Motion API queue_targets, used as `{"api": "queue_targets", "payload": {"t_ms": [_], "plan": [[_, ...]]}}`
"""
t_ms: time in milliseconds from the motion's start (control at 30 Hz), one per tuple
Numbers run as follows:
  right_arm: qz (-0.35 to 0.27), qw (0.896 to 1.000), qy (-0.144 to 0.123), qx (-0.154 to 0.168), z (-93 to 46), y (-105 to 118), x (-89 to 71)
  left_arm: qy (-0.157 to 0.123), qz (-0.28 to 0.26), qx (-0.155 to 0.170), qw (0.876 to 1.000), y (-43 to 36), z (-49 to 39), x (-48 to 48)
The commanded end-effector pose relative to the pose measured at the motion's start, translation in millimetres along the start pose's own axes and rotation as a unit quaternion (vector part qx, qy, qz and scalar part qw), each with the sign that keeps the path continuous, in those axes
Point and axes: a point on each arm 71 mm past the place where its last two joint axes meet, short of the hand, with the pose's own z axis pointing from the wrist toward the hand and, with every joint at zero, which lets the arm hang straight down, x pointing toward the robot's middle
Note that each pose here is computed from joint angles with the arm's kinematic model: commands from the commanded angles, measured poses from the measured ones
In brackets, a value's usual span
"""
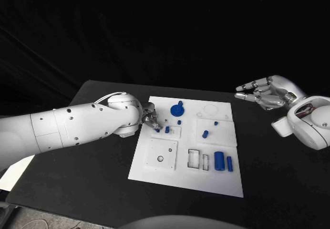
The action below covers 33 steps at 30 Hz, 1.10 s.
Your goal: Assemble the parts on the task board
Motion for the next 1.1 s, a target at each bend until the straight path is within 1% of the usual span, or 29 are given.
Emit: {"api": "queue_targets", "payload": {"t_ms": [33,500,667,1100], "plan": [[0.001,1.000,0.005,-0.003,-0.2,0.6,1.1,0.025,0.009,-0.006,1.000,0.5,1.5,7.5],[0.001,1.000,0.004,-0.003,-0.1,0.5,0.7,0.018,0.006,-0.010,1.000,2.0,2.9,5.8],[0.001,1.000,0.003,-0.003,0.1,0.2,0.6,0.011,0.002,-0.009,1.000,1.9,2.9,4.9],[0.001,1.000,0.005,-0.002,1.5,-0.8,1.5,0.004,-0.009,-0.004,1.000,-1.2,1.8,4.7]]}}
